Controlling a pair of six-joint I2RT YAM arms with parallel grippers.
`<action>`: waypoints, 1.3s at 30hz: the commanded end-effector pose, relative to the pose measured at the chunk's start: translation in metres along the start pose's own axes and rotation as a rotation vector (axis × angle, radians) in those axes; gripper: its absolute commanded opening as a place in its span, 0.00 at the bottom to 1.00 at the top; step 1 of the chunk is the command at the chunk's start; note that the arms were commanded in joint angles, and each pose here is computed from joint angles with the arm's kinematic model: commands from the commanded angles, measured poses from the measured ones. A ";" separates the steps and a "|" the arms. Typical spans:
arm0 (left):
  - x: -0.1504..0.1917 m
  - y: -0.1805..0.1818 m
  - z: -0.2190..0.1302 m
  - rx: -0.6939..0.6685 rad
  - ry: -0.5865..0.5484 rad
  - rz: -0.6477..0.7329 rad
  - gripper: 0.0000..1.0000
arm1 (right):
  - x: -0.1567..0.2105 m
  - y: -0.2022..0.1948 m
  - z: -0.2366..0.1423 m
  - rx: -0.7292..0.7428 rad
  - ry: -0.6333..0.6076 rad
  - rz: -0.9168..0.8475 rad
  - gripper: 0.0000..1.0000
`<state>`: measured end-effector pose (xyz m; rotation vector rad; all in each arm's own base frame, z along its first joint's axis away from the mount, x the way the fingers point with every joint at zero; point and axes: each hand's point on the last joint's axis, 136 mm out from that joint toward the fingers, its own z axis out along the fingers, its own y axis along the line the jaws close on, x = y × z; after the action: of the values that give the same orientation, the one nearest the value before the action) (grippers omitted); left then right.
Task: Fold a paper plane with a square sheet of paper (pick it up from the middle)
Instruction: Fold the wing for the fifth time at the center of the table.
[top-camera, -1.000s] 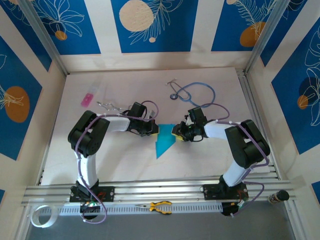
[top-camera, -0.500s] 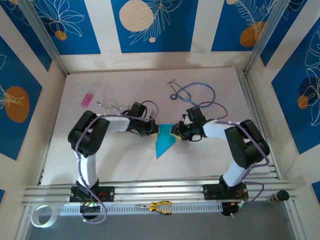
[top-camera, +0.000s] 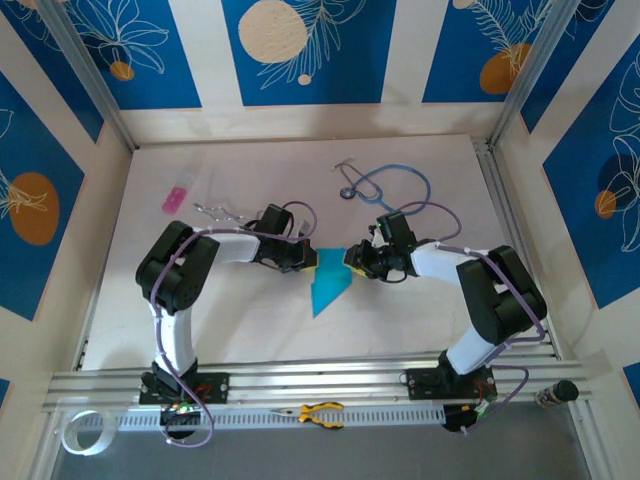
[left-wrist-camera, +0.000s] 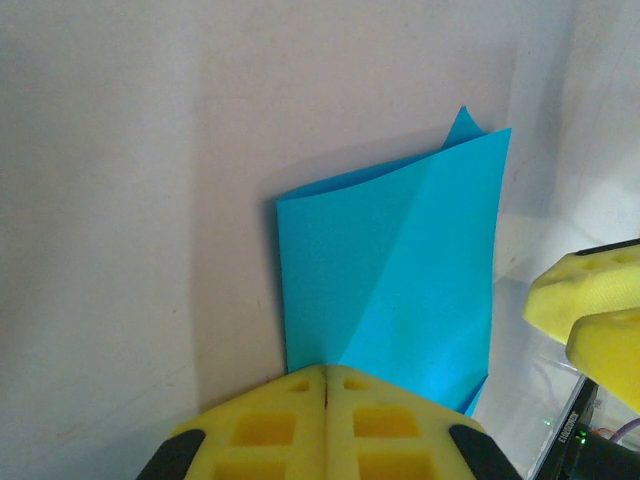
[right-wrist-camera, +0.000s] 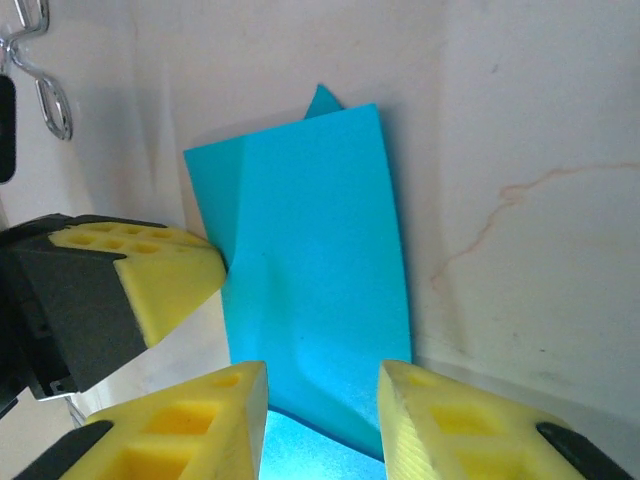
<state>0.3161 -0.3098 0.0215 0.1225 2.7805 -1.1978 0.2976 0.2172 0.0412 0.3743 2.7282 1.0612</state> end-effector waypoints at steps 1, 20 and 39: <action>0.011 0.019 0.007 -0.043 0.037 -0.031 0.00 | 0.005 -0.005 0.004 0.011 0.029 0.010 0.36; 0.012 0.019 0.007 -0.039 0.036 -0.033 0.00 | 0.020 0.005 0.013 -0.052 0.101 -0.022 0.34; 0.010 0.017 0.005 -0.042 0.036 -0.025 0.00 | 0.006 0.024 0.008 -0.190 0.131 -0.096 0.33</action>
<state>0.3162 -0.3097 0.0216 0.1224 2.7802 -1.1990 0.2949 0.2364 0.0473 0.2047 2.7035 1.2822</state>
